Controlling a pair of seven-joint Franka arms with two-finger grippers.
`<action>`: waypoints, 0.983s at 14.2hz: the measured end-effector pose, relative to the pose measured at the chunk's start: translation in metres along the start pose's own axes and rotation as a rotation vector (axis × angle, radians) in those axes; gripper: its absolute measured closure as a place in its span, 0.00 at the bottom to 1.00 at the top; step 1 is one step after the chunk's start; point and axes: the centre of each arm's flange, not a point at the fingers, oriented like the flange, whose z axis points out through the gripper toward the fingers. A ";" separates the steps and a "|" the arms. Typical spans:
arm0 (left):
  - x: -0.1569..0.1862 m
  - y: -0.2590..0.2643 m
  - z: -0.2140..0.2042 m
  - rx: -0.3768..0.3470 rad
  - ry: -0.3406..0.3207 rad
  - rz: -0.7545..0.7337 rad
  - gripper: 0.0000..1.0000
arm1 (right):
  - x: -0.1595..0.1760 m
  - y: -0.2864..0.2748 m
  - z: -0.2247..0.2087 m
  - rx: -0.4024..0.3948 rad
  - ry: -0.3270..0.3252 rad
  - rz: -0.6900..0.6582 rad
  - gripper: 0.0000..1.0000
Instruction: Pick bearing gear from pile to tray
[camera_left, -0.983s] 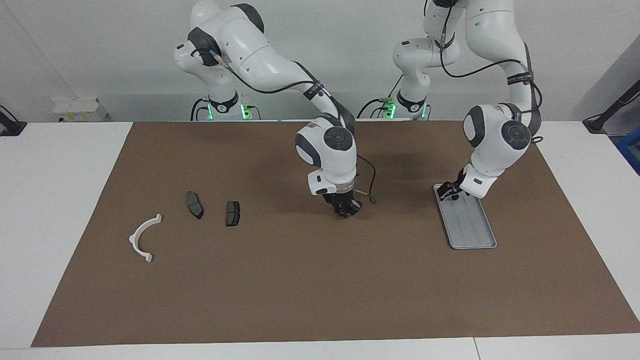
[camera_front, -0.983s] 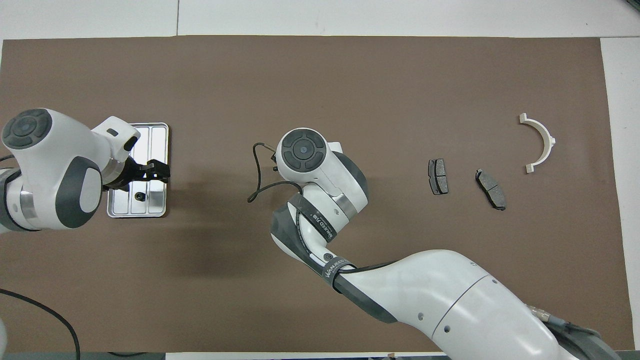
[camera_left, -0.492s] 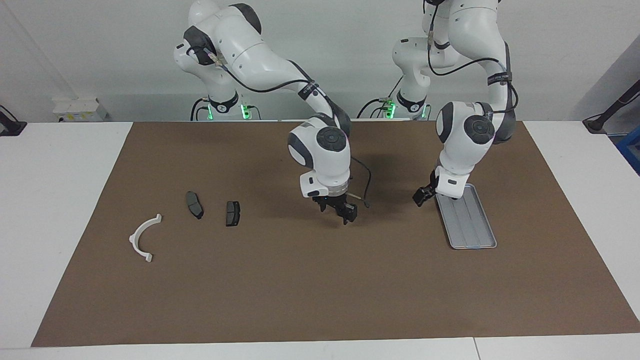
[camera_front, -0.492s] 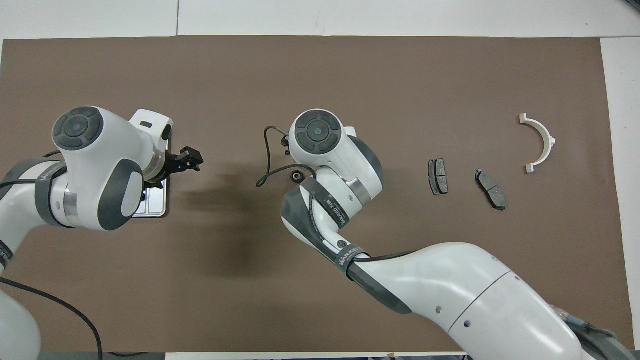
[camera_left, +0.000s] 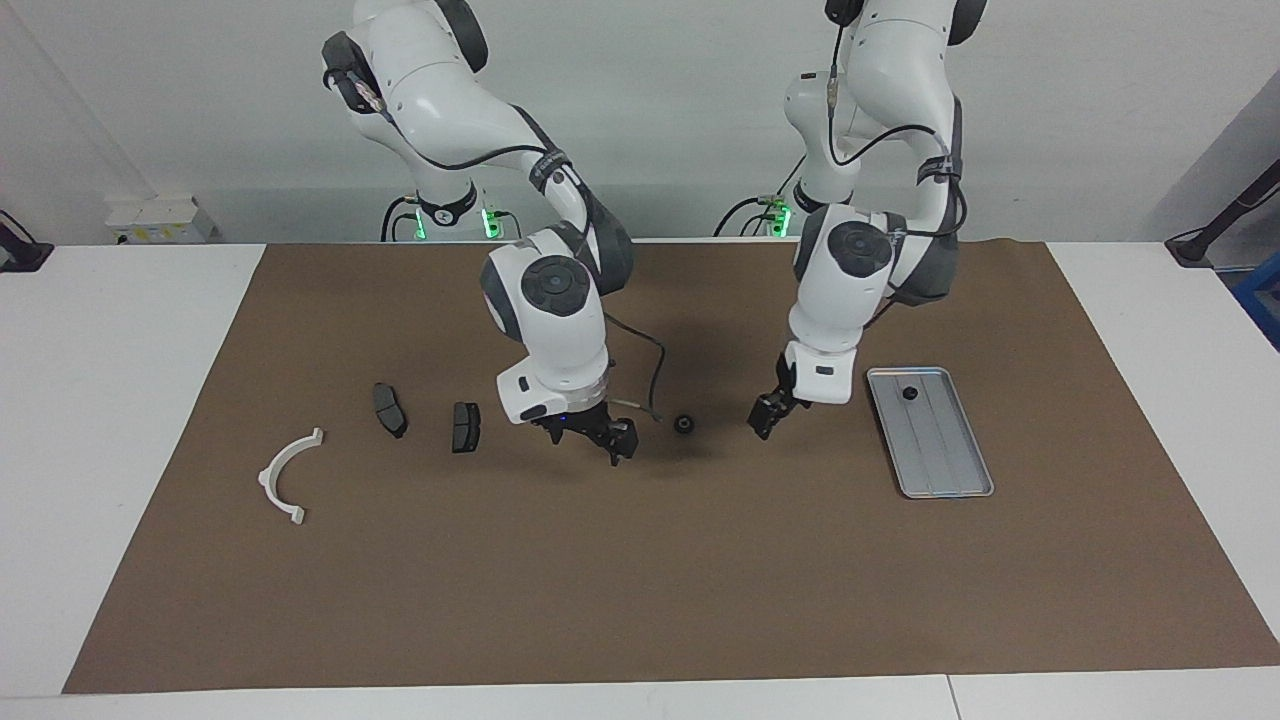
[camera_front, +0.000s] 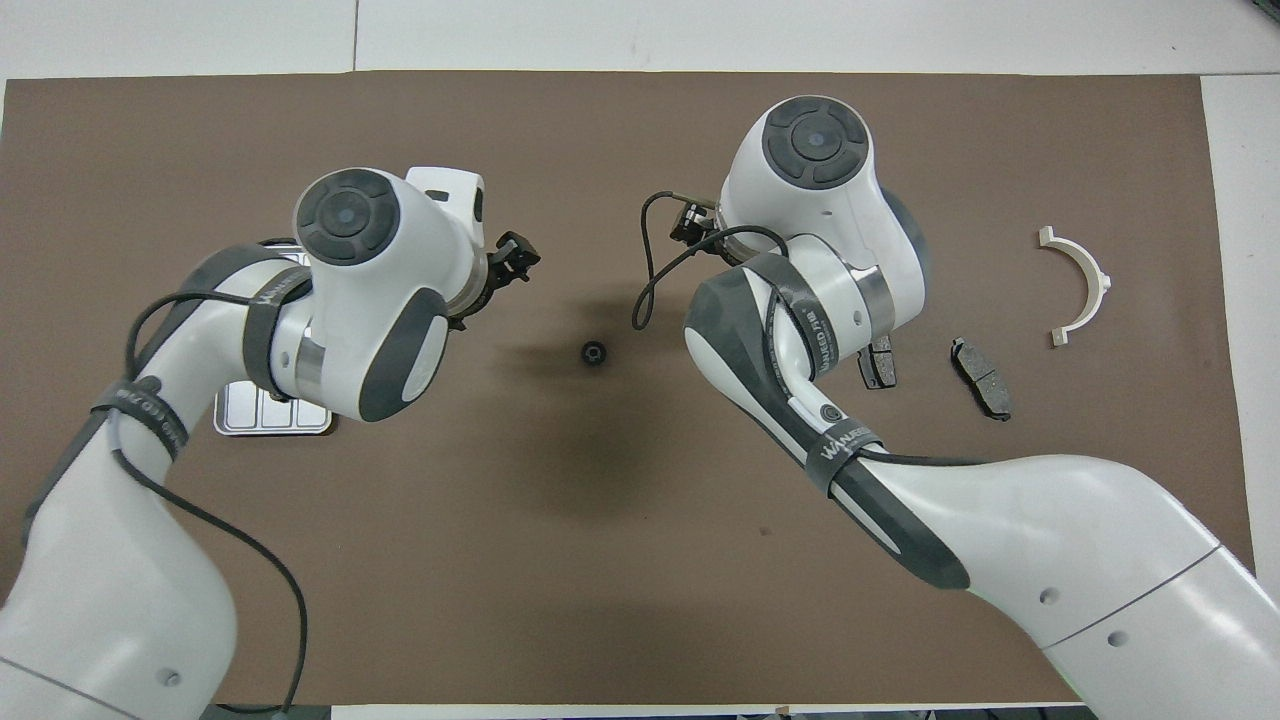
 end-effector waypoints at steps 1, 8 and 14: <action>-0.007 0.016 0.012 0.000 -0.007 0.006 0.00 | 0.008 0.011 -0.004 -0.008 -0.005 -0.030 0.00; -0.067 0.053 0.051 0.054 -0.017 0.057 0.00 | 0.073 0.110 -0.040 -0.025 0.001 -0.387 0.00; -0.097 0.057 0.077 0.111 -0.011 0.067 0.00 | 0.082 0.209 -0.114 -0.047 -0.022 -0.551 0.00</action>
